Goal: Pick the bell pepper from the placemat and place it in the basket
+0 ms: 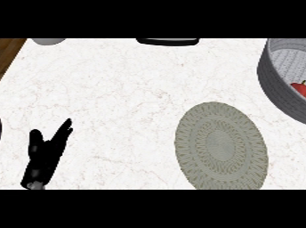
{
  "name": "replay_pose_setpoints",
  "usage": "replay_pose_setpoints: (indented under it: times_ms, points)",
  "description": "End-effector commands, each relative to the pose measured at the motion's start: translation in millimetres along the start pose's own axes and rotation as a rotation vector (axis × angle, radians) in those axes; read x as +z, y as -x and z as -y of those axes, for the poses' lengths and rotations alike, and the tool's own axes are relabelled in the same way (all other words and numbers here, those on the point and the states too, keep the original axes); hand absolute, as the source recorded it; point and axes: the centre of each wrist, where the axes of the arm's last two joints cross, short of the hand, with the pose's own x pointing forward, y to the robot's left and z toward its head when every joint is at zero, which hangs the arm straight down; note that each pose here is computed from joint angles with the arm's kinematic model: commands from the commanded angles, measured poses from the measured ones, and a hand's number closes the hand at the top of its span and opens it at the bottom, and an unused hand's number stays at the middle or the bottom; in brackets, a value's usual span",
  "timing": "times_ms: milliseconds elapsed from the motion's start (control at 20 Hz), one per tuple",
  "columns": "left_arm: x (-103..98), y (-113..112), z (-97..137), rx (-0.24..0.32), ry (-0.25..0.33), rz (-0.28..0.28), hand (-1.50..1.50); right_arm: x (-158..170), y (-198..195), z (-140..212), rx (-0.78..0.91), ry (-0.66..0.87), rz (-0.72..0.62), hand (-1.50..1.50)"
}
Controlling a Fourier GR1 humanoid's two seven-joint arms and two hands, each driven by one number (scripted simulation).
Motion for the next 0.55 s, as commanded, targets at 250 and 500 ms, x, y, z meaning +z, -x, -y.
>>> replay_pose_setpoints:
  times_ms: [250, 500]
  points:
    - [2, 10, 10, 0.010, 0.025, -0.049, 0.00, 20, -3, 58, -0.136, 0.140, -0.093, -1.50]
    - [0, 12, 8, 0.000, 0.012, -0.034, 0.00, 43, 4, 87, -0.168, 0.186, -0.148, -1.50]
